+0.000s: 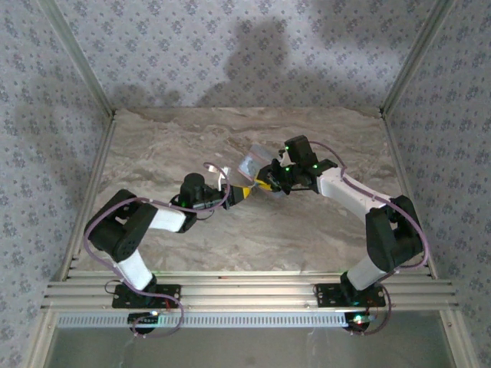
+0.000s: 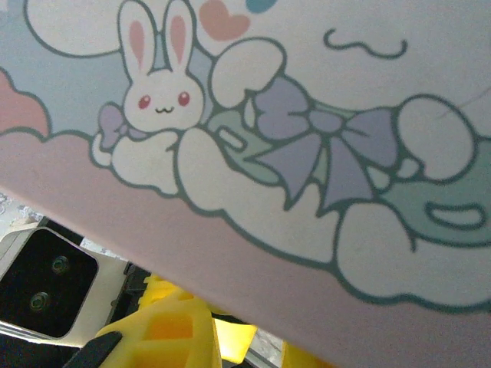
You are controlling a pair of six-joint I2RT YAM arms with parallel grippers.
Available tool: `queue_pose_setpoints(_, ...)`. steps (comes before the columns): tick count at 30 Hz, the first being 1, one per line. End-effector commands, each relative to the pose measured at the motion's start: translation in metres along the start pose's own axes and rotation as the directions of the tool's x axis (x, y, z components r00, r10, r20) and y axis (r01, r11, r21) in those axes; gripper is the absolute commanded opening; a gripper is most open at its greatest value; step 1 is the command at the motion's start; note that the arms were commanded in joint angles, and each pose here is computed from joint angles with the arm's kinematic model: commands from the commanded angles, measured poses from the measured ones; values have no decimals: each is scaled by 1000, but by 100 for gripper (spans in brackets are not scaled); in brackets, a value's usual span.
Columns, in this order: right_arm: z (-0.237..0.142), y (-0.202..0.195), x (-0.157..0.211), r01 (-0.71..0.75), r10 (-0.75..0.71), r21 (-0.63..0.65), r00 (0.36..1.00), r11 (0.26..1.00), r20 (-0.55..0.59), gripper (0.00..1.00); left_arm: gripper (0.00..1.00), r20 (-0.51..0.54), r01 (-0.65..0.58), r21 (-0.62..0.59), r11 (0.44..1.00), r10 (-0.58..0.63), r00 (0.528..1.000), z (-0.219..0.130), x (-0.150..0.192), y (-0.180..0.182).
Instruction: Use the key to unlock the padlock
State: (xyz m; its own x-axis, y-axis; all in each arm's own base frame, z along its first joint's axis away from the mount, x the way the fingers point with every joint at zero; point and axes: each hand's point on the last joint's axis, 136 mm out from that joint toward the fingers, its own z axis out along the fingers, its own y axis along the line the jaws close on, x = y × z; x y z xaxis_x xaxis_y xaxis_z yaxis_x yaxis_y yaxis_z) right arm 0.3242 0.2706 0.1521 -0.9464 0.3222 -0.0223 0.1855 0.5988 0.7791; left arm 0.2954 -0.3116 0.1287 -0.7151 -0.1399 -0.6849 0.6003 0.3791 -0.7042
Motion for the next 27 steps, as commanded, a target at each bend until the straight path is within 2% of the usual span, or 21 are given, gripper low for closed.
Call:
queue_pose_setpoints(1, -2, 12, 0, 24, -24, -40, 1000, 999, 6, 0, 0, 48, -52, 76, 996, 49, 998, 3, -21, -23)
queue_pose_setpoints(27, -1, 10, 1, 10, -10, -37, 1000, 999, -3, 0, 0, 84, -51, 71, 996, 45, 995, -5, -24, -25)
